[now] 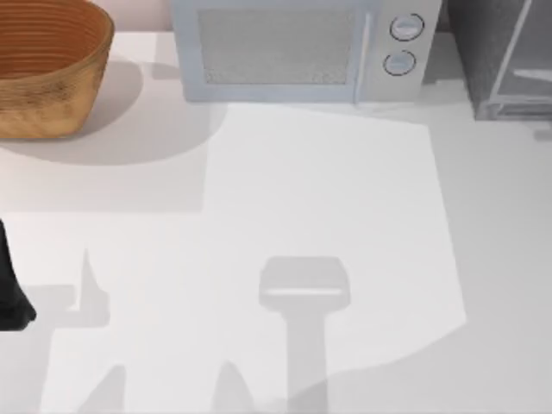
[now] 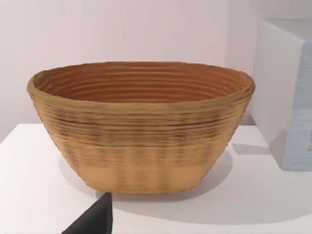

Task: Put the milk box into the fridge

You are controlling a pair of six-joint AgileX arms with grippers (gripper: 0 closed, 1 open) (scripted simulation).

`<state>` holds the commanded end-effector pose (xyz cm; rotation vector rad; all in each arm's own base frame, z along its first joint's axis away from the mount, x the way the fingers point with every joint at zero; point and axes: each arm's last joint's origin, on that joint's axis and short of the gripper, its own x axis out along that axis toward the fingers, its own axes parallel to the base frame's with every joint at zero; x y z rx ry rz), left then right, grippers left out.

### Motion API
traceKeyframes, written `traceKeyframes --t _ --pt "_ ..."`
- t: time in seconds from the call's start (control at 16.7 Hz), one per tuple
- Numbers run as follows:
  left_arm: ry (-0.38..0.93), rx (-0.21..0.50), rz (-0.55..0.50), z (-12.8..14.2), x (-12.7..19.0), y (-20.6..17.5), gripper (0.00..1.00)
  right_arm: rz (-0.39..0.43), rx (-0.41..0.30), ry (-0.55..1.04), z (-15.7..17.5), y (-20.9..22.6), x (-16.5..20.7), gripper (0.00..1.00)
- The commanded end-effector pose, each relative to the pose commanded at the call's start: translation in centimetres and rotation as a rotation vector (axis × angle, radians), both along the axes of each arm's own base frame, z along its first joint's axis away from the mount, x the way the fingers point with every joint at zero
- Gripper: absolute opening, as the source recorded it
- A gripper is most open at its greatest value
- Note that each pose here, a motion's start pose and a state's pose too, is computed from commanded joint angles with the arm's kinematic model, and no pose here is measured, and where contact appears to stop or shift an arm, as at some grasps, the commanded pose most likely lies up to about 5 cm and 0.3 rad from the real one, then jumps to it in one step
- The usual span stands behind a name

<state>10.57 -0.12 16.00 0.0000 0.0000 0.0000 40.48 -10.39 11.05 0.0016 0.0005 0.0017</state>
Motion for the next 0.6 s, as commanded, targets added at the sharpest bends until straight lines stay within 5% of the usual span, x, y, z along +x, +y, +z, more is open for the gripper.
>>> traceKeyframes --t 0.3,0.6 --pt "0.0 0.0 0.0 0.0 0.0 0.0 1.0 0.005 0.01 0.037 -0.8 0.3 0.8 0.0" --pt "0.0 0.0 0.0 0.0 0.0 0.0 1.0 0.013 -0.003 -0.001 0.6 0.0 6.2 0.0"
